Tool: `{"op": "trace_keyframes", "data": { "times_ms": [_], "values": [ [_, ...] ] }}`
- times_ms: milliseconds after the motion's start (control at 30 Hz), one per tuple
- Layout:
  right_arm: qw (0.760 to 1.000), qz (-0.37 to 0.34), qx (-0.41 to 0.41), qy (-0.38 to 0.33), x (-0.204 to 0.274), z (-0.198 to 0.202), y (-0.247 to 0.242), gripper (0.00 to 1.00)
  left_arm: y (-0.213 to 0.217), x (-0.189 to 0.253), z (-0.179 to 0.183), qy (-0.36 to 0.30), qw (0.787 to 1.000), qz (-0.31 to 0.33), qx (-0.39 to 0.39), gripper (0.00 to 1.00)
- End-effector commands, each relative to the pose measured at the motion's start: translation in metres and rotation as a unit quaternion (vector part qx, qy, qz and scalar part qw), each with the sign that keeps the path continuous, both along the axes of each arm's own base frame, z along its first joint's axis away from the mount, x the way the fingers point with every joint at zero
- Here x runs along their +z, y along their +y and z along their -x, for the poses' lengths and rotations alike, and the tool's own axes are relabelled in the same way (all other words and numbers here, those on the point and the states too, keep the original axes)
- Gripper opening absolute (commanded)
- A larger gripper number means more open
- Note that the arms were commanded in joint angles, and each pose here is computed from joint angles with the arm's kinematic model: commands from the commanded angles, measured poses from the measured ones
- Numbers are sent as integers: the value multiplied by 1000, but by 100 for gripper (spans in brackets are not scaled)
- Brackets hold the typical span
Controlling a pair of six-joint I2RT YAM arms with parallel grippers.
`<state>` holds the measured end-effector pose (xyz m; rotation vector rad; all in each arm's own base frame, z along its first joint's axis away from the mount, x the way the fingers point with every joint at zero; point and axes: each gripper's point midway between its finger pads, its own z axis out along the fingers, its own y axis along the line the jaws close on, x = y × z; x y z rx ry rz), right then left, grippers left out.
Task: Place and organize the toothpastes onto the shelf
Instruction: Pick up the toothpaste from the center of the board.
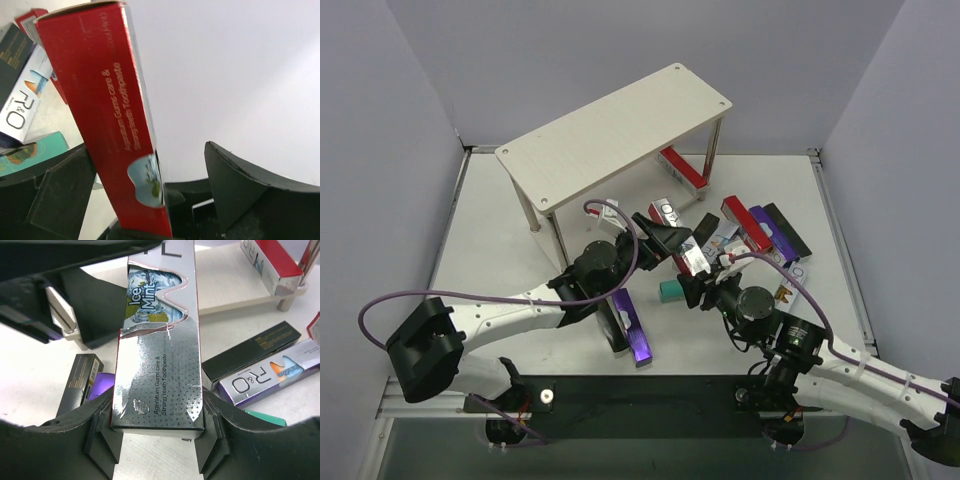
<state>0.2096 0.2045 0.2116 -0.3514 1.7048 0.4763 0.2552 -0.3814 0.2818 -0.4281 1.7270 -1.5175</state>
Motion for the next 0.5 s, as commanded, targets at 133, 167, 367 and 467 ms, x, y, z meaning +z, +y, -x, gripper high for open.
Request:
{"op": "trace_keyframes", "data": {
  "times_ms": [133, 167, 367, 467],
  "values": [
    [995, -91, -14, 36, 27, -14, -8, 0, 40, 10, 2, -58, 994, -76, 52, 97],
    [994, -99, -18, 38, 31, -16, -9, 0, 49, 14, 4, -63, 993, -77, 63, 97],
    [987, -121, -35, 103, 23, -40, -16, 0, 93, -2, 15, -102, 975, -173, 91, 97],
    [976, -159, -31, 149, 21, -55, -15, 0, 117, -7, 26, -148, 959, -226, 90, 97]
  ]
}}
